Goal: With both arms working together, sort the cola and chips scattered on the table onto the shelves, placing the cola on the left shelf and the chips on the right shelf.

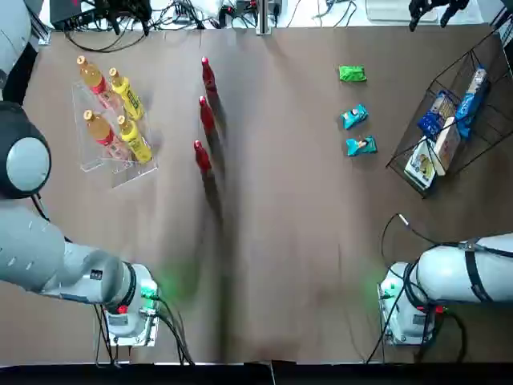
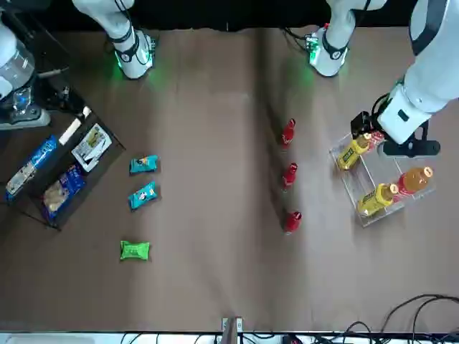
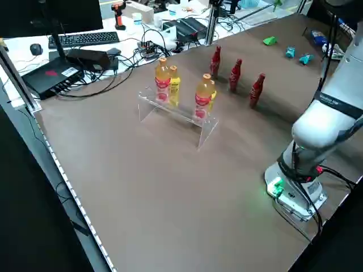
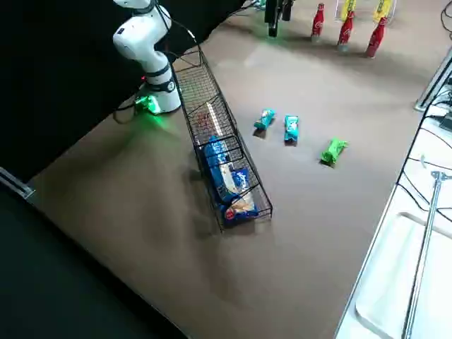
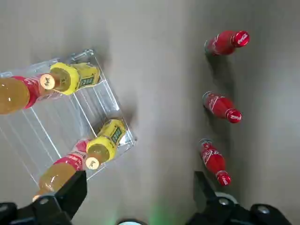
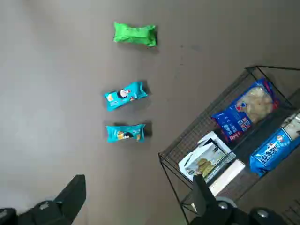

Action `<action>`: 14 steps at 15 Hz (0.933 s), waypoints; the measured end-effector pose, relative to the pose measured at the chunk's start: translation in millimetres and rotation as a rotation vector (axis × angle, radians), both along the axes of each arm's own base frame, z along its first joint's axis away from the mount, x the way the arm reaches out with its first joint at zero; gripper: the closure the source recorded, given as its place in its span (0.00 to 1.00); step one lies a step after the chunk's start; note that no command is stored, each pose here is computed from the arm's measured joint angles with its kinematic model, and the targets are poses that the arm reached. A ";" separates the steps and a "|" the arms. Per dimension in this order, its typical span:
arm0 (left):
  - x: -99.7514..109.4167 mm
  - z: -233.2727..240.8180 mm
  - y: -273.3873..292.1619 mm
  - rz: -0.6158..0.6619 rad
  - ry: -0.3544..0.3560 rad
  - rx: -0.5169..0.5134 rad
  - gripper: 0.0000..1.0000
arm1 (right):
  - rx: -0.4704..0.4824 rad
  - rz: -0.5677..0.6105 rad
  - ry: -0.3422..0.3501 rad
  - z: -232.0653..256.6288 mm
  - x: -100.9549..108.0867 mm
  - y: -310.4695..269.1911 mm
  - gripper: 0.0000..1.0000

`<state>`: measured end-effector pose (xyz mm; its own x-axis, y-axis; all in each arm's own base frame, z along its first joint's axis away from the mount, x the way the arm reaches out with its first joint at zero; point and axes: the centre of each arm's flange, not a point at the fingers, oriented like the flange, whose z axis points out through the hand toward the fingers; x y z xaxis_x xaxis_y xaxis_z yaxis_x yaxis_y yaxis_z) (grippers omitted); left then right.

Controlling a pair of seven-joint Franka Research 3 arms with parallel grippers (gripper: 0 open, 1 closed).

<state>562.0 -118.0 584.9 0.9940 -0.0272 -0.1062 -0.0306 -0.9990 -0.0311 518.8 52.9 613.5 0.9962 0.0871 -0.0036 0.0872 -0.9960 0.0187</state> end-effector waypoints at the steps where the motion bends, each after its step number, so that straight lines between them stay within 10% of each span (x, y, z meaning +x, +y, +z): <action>1: 0.0 0.0 0.0 0.000 0.000 0.000 0.00 | 0.001 -0.018 -0.001 -0.4 1.0 -7.4 0.00; 8: 0.0 -16.3 -20.6 -0.041 0.024 0.028 0.00 | 0.001 -0.036 0.027 -17.1 7.8 -15.5 0.00; 14: -22.6 -134.8 -187.5 -0.034 0.175 0.058 0.00 | 0.023 -0.298 0.064 -55.9 39.8 -11.3 0.00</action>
<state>539.4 -305.5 450.1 0.9589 -0.0489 -0.2796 -0.0741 -0.9940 -0.0800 558.6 41.6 557.7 0.9758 -0.2078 -0.0687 -0.2083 -0.9781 -0.0005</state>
